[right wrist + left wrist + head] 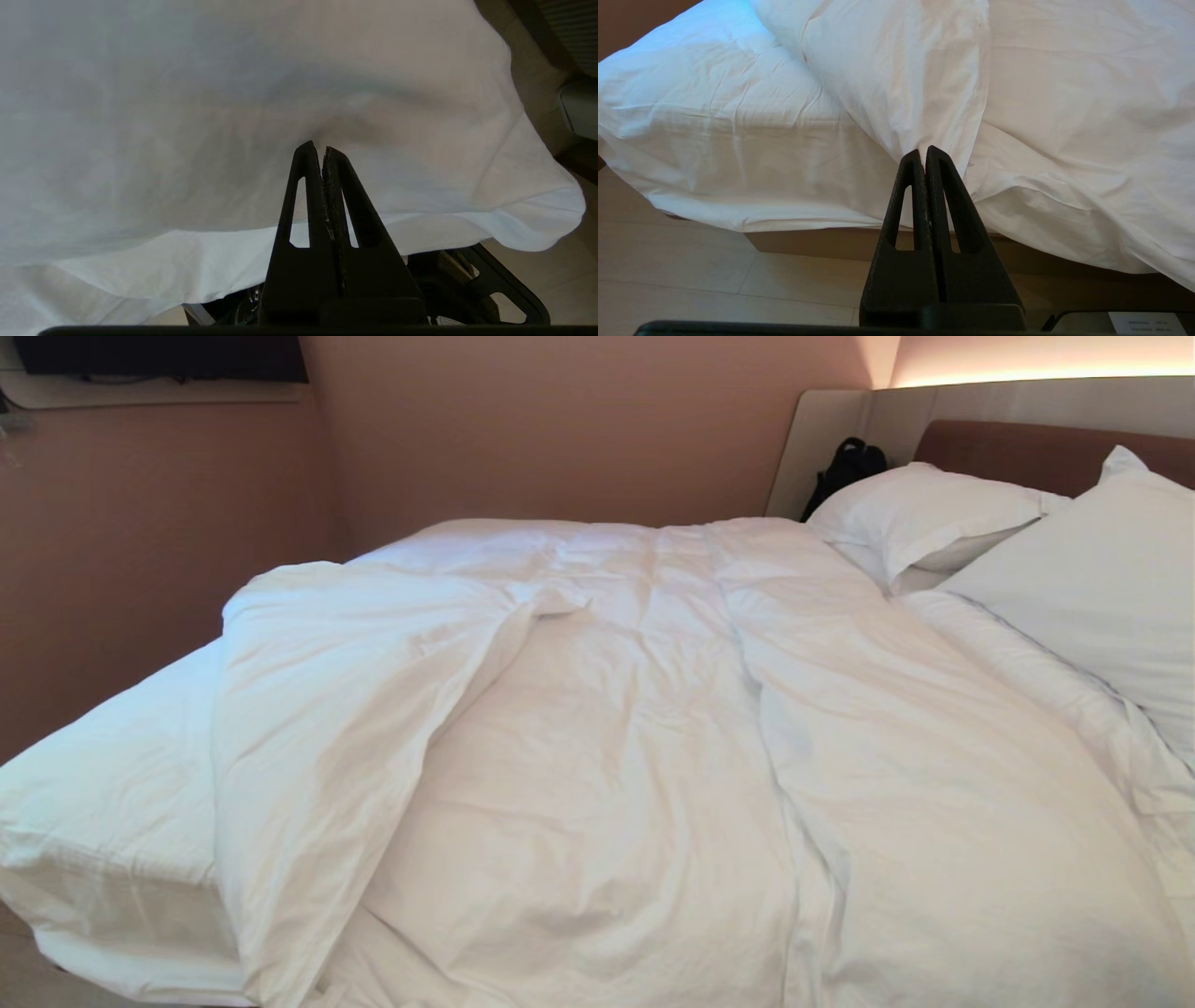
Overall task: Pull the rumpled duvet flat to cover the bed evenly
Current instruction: Flatten the corners of the folded blanket
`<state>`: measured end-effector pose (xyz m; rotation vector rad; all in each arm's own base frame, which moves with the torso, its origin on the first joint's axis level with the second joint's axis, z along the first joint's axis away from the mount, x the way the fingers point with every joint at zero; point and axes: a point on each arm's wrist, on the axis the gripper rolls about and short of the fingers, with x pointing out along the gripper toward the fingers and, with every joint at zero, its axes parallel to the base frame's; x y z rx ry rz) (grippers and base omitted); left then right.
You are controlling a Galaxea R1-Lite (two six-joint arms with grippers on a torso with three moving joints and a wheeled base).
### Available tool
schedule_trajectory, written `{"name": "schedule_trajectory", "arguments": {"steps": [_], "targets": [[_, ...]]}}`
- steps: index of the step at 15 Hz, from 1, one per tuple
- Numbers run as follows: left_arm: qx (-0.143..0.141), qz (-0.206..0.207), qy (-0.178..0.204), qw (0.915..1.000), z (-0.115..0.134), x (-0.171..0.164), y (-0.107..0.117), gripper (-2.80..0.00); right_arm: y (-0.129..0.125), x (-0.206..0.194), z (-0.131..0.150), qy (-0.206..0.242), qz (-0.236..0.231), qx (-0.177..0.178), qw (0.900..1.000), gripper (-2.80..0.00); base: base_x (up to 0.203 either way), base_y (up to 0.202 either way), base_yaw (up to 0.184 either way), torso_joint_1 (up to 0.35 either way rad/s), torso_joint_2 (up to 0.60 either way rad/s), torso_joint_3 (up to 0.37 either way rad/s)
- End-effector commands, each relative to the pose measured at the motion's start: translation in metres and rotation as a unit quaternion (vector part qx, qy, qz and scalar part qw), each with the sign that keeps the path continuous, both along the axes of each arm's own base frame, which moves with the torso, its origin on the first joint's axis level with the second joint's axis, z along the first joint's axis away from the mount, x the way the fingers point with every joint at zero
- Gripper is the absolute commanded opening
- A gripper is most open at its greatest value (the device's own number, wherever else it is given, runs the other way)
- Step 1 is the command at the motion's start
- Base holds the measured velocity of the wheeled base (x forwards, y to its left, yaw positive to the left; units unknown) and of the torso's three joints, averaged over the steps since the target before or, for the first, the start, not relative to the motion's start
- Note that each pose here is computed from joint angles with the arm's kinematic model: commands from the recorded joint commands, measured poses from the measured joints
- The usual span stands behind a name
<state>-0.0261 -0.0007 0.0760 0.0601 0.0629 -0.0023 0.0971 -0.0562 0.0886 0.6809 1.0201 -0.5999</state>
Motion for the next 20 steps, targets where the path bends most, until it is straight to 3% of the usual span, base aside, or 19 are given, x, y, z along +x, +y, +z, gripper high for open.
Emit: {"name": "schedule_trajectory", "arguments": {"steps": [1,7,11,15,20], "targets": [[0.000,0.000,0.000,1.0000,0.000,0.000,0.000,-2.80,-0.007,0.009,-0.010,0.003,-0.007,0.002,1.000,-2.80,0.000,0.000,0.000,0.000,0.00,0.000],[0.000,0.000,0.001,1.0000,0.000,0.000,0.000,-2.80,-0.024,0.025,-0.055,0.044,-0.024,0.020,0.999,-2.80,0.000,0.000,0.000,0.000,0.00,0.000],[0.000,0.000,0.001,1.0000,0.000,0.000,0.000,-2.80,-0.030,0.031,-0.087,0.043,-0.036,-0.011,0.998,-2.80,0.000,0.000,0.000,0.000,0.00,0.000],[0.000,0.000,0.001,1.0000,0.000,0.000,0.000,-2.80,-0.036,0.034,-0.102,0.049,-0.051,-0.026,0.997,-2.80,0.000,0.000,0.000,0.000,0.00,0.000],[0.000,0.000,0.001,1.0000,0.000,0.000,0.000,-2.80,-0.054,0.041,-0.117,0.026,-0.073,-0.055,0.996,-2.80,0.000,0.000,0.000,0.000,0.00,0.000]]}}
